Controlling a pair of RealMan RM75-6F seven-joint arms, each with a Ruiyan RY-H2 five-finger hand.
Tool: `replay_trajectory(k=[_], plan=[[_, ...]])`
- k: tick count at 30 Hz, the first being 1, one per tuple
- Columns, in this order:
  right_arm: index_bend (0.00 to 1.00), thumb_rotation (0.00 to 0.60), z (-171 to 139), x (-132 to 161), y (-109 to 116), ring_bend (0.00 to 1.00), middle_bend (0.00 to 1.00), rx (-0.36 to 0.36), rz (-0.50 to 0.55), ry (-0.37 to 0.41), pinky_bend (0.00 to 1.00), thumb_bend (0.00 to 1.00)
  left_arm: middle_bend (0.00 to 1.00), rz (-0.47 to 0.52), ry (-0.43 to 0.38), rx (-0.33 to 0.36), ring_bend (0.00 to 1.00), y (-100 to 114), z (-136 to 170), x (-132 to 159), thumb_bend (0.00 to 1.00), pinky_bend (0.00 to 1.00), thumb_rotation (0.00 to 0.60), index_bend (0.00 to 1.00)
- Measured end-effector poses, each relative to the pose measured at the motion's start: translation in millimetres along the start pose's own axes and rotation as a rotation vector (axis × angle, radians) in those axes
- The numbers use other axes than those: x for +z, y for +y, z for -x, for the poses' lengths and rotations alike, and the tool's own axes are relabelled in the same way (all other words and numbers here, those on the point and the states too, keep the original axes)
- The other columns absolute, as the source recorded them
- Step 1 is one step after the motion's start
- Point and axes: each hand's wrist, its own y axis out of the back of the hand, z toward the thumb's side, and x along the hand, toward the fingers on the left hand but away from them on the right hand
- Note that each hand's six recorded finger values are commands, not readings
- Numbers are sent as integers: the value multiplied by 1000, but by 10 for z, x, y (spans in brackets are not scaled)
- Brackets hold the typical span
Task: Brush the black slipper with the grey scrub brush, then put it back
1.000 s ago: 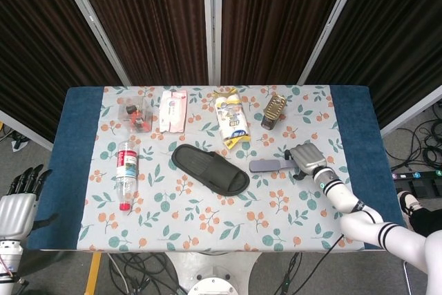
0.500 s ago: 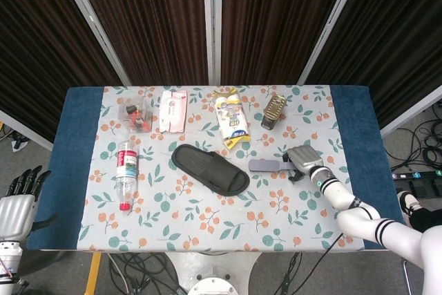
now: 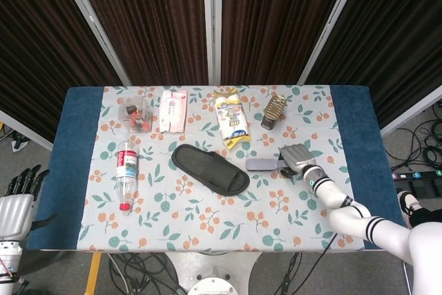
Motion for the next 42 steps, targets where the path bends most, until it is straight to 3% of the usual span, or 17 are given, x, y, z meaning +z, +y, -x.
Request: replay_trajectory(k=[7, 11, 18, 23, 33, 36, 42], plan=[[1000, 600, -35, 30, 78, 1000, 963, -65, 70, 39, 1000, 472, 159, 28, -61, 18, 53, 82, -78, 88, 320, 127, 600, 166], [1000, 600, -111, 23, 175, 1000, 984, -120, 121, 80, 1000, 434, 159, 67, -138, 14, 53, 114, -219, 244, 348, 127, 600, 166], [1000, 600, -441, 14, 608, 1000, 1000, -251, 160, 188, 1000, 415, 159, 123, -367, -22, 53, 168, -660, 797, 300, 127, 600, 166], [1000, 600, -652, 80, 853, 1000, 1000, -272, 148, 232, 1000, 393, 159, 116, -528, -86, 53, 151, -1021, 1297, 274, 127, 600, 166], [1000, 600, -830, 323, 1128, 1000, 1000, -294, -19, 235, 1000, 389, 159, -6, -763, -262, 53, -243, -1643, 2539, 275, 127, 600, 163], [1000, 600, -850, 368, 1148, 1000, 1000, -292, -33, 221, 1000, 389, 155, -57, -794, -297, 53, -398, -1743, 2794, 275, 127, 600, 159], [1000, 600, -804, 362, 1100, 1000, 1000, -276, -61, 185, 1000, 388, 132, -161, -787, -378, 53, -740, -1877, 3021, 275, 127, 600, 152]])
